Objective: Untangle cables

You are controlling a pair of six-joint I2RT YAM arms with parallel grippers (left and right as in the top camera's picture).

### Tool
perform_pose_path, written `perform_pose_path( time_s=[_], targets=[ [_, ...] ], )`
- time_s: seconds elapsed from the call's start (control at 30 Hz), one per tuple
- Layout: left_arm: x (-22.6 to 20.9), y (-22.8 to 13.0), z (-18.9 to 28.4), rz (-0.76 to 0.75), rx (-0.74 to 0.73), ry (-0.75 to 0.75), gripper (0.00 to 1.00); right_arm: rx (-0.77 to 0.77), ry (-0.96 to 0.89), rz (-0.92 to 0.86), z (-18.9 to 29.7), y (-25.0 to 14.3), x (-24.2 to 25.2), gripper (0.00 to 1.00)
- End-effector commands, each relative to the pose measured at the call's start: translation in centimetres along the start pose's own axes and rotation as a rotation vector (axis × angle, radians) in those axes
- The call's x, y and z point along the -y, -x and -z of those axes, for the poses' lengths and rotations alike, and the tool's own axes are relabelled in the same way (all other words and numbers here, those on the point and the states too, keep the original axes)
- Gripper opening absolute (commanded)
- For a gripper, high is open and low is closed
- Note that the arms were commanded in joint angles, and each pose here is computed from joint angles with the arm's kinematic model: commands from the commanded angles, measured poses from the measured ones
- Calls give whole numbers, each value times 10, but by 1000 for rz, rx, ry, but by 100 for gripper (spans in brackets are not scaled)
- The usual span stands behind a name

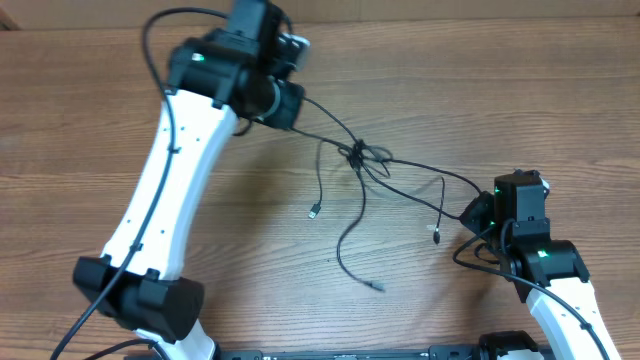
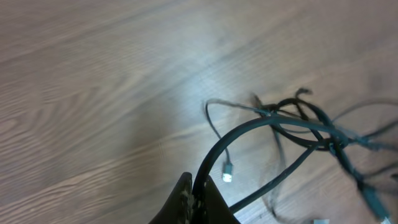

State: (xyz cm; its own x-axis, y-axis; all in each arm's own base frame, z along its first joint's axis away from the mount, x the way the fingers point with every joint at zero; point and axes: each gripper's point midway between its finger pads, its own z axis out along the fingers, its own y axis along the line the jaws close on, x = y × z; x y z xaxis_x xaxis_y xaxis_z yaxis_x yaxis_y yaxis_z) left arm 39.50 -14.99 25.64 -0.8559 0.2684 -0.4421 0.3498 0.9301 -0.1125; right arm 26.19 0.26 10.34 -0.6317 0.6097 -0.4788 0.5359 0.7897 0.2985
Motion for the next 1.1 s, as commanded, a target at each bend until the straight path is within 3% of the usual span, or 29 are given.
perform_pose_path(
  time_s=[0.0,0.2,0.3,0.37,0.53,0.67,0.73,0.87,0.9,0.93,1.0,1.07],
  targets=[
    [-34,12,48,147,147,83,4,69,-31,-36,4,15,4,4],
    [-62,24,78,384,275,90,4,67,1,-38,4,15,-2,4],
    [-52,30,81,376,294,17,4,68,4,-38,4,16,-3,4],
    [-32,31,80,332,280,-90,4,57,26,-31,4,14,-7,4],
    [34,25,82,21,246,-385,4,29,151,-12,6,13,-32,4],
    [39,17,78,-49,220,-359,6,23,233,5,9,14,-48,4],
    [37,15,76,-47,207,-339,20,22,237,5,9,14,-49,4],
    [39,11,75,-47,192,-342,23,20,234,6,9,14,-48,4],
    [40,10,74,-48,188,-344,23,20,234,5,9,14,-48,7],
    [42,9,74,-50,185,-349,23,21,235,5,9,14,-48,29],
    [44,9,74,-59,182,-351,26,20,235,5,9,14,-48,45],
    [46,8,73,-76,179,-349,53,20,235,5,9,14,-48,49]
  ],
)
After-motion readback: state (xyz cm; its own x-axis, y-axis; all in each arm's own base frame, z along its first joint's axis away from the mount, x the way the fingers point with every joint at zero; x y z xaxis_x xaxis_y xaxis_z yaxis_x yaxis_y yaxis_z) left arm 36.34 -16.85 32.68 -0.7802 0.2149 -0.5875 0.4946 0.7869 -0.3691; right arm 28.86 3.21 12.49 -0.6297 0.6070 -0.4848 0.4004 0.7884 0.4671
